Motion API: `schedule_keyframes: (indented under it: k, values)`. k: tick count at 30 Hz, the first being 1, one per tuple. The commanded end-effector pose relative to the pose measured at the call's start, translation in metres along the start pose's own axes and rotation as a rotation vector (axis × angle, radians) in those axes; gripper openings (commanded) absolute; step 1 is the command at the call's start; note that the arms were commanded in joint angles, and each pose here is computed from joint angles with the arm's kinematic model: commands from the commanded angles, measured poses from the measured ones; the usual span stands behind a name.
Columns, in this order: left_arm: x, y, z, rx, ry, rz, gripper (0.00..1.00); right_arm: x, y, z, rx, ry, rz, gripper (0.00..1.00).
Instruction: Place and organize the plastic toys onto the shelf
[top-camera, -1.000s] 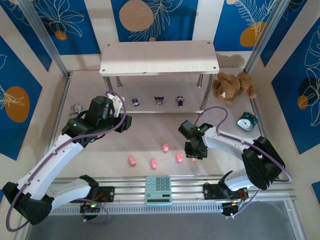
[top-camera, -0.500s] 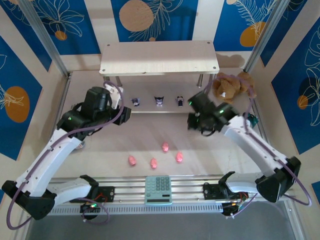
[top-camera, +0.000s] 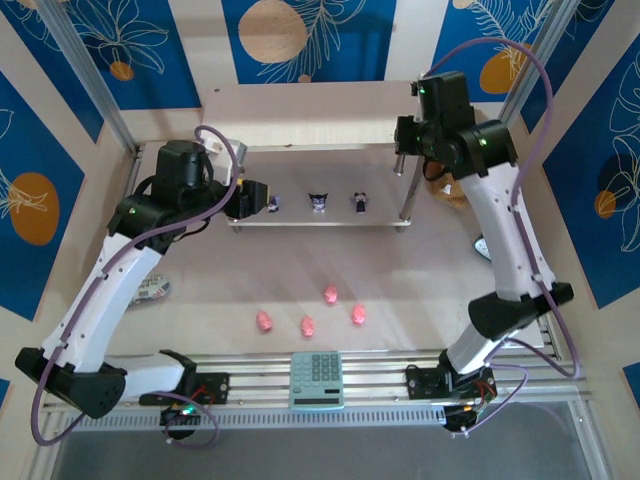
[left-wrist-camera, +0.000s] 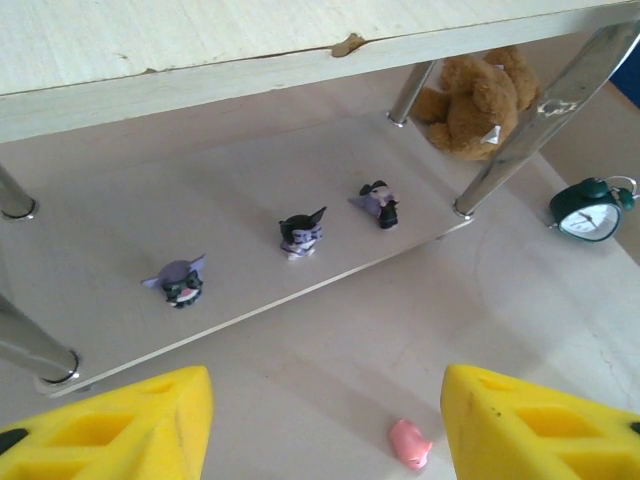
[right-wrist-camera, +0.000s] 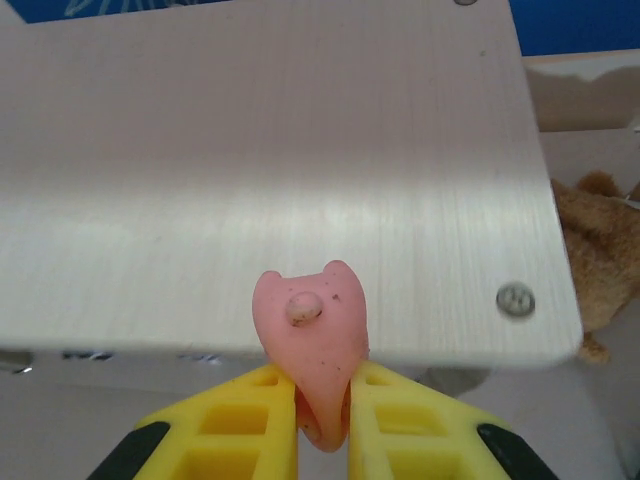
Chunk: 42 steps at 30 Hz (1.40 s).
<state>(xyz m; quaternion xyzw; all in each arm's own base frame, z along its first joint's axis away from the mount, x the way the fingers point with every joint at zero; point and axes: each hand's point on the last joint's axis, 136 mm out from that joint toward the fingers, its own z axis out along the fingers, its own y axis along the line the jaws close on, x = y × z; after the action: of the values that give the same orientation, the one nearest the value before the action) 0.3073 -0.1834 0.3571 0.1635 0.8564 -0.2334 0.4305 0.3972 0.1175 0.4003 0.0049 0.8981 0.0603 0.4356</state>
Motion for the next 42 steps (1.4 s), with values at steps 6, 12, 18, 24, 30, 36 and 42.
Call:
schedule_keyframes:
  k: [6,12,18,24,30,36,42]
  values:
    - [-0.012,0.001,-0.013,0.027,-0.030,-0.026,0.61,-0.007,-0.010,0.022,0.010,0.026,-0.043,0.17]
    - [-0.011,0.003,-0.012,0.033,-0.026,-0.035,0.61,-0.006,-0.011,0.031,-0.009,0.055,-0.033,0.22]
    - [-0.012,0.004,-0.012,0.040,-0.025,-0.040,0.61,-0.004,-0.009,0.042,-0.035,0.081,-0.026,0.22]
    - [-0.012,0.004,-0.013,0.042,-0.026,-0.041,0.61,-0.004,-0.008,0.054,-0.044,0.097,-0.013,0.31]
    - [-0.011,0.005,-0.016,0.038,-0.031,-0.042,0.61,-0.006,-0.006,0.056,-0.052,0.086,-0.004,0.37]
    - [-0.009,0.005,-0.018,0.039,-0.028,-0.040,0.62,-0.013,-0.002,0.049,-0.078,0.057,0.013,0.57]
    - [0.008,0.006,-0.017,0.047,0.006,-0.026,0.64,-0.032,0.005,0.020,-0.131,-0.046,0.023,0.66]
